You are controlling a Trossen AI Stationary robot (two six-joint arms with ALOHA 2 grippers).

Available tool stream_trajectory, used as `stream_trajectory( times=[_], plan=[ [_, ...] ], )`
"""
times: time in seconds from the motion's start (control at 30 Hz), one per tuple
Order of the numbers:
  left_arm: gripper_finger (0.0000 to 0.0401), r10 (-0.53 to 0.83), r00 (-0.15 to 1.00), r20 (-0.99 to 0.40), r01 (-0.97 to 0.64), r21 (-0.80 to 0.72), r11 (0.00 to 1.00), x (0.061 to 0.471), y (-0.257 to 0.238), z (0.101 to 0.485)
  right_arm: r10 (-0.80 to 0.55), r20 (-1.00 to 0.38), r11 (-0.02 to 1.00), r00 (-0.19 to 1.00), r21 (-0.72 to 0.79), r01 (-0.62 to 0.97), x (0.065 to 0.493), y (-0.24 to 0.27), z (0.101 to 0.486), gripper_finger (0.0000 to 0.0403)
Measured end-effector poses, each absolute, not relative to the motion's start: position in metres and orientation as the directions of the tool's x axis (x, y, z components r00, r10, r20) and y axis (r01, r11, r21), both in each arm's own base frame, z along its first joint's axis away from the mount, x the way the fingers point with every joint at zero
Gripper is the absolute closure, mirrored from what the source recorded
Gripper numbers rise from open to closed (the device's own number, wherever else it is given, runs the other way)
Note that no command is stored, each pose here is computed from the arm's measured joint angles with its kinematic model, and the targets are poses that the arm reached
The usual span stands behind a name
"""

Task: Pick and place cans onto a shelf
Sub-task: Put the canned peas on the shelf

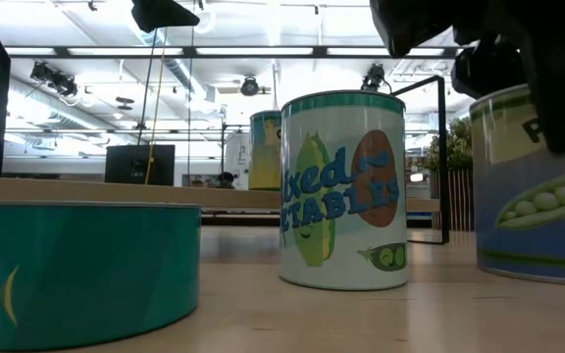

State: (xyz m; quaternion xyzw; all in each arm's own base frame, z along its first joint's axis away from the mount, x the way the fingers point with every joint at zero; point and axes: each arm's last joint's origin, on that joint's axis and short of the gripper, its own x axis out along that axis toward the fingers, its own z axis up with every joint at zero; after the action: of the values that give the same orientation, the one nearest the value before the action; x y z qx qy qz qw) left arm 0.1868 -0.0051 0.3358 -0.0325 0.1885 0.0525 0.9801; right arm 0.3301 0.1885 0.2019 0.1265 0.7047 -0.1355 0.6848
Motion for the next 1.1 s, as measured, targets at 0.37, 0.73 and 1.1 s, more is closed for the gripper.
stream_trajectory(
  times=[0.37,0.73,1.1],
  plan=[
    [0.0005,0.091,0.923,-0.373,-0.115,-0.044,0.992,0.187,-0.005,0.336,-0.042,-0.999,0.980,-0.032,-0.048,0.191,0.334,0.185,0.229,0.0069],
    [0.0005,0.091,0.922,-0.375,-0.115,-0.044,0.992,0.187,-0.005,0.335,-0.109,-0.980,0.993,0.166,-0.100,0.056,0.350,0.176,0.297,0.0077],
    [0.0005,0.091,0.922,-0.376,-0.115,-0.042,0.992,0.187,-0.005,0.335,-0.055,-0.939,0.994,0.338,-0.082,-0.067,0.383,0.153,0.302,0.0075]
  ],
)
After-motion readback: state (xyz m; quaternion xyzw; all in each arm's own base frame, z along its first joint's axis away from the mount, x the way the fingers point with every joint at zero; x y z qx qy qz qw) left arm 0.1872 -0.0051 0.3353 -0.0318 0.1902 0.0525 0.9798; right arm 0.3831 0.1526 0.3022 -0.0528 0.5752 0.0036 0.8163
